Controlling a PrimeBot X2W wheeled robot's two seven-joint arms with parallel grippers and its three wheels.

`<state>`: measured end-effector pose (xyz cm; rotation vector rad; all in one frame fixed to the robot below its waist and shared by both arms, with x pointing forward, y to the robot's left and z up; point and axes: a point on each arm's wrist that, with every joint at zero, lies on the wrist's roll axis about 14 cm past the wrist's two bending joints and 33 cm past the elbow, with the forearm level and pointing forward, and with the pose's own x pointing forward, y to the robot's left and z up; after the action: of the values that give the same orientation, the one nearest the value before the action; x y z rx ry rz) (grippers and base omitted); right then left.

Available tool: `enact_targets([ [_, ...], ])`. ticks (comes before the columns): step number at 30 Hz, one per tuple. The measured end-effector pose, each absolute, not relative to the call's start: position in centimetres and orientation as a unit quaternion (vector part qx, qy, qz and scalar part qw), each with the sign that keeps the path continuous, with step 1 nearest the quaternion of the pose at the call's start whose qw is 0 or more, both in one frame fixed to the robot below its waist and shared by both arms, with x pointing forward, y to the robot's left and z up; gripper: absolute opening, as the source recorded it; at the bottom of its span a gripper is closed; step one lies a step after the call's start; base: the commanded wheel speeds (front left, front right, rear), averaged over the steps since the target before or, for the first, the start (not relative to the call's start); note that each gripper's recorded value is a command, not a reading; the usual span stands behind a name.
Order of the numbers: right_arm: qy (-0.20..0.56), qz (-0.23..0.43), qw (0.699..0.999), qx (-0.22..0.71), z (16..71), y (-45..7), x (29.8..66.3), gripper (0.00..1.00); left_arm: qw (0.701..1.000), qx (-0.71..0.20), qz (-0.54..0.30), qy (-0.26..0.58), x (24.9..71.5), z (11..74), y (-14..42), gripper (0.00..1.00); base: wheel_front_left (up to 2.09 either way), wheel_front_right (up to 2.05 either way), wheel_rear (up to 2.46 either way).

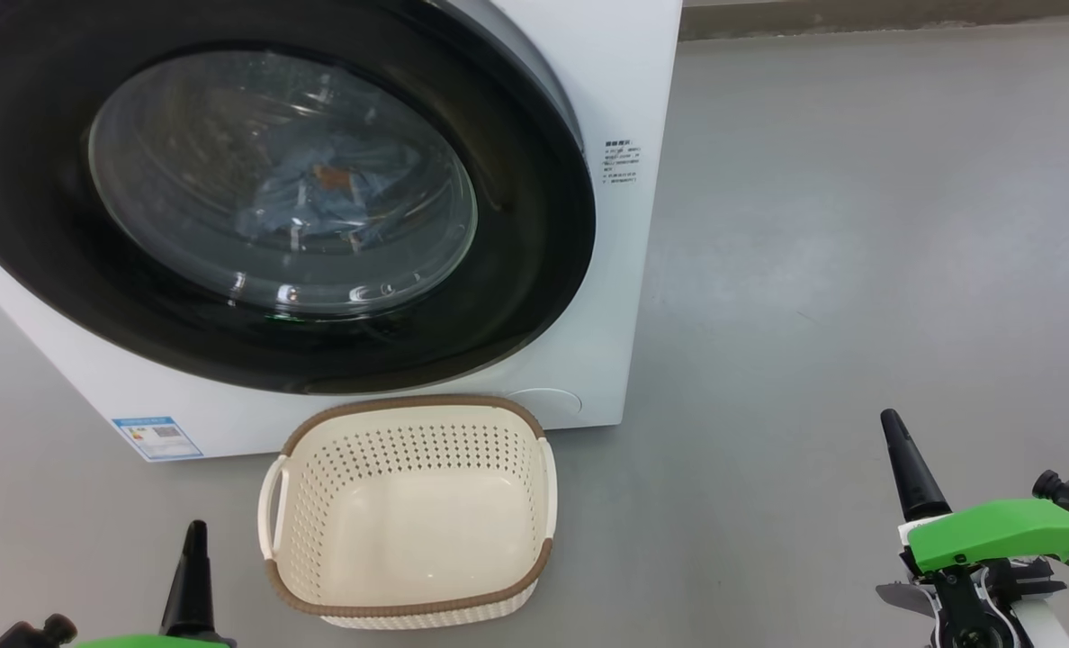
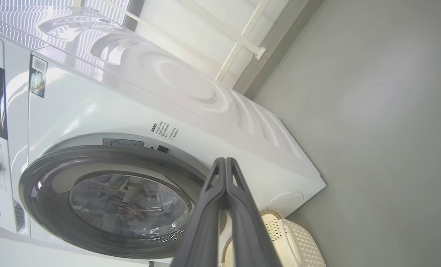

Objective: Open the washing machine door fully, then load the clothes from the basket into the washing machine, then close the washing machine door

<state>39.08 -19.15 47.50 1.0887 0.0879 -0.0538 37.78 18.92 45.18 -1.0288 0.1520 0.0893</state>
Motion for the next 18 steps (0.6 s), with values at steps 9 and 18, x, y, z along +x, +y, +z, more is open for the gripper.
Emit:
enact_targets([
  [9, 0.037, -0.026, 0.834, 0.549, 47.89, -19.31, 39.1, 0.0, 0.844, -0.529, 0.042, 0.07, 37.79, 45.52, 18.77, 0.0, 0.0, 0.0, 0.0],
  [18, 0.038, -0.032, 0.812, 0.581, 47.68, -19.6, 38.64, 0.0, 0.816, -0.573, 0.041, 0.063, 37.75, 45.99, 18.76, 0.0, 0.0, 0.0, 0.0],
])
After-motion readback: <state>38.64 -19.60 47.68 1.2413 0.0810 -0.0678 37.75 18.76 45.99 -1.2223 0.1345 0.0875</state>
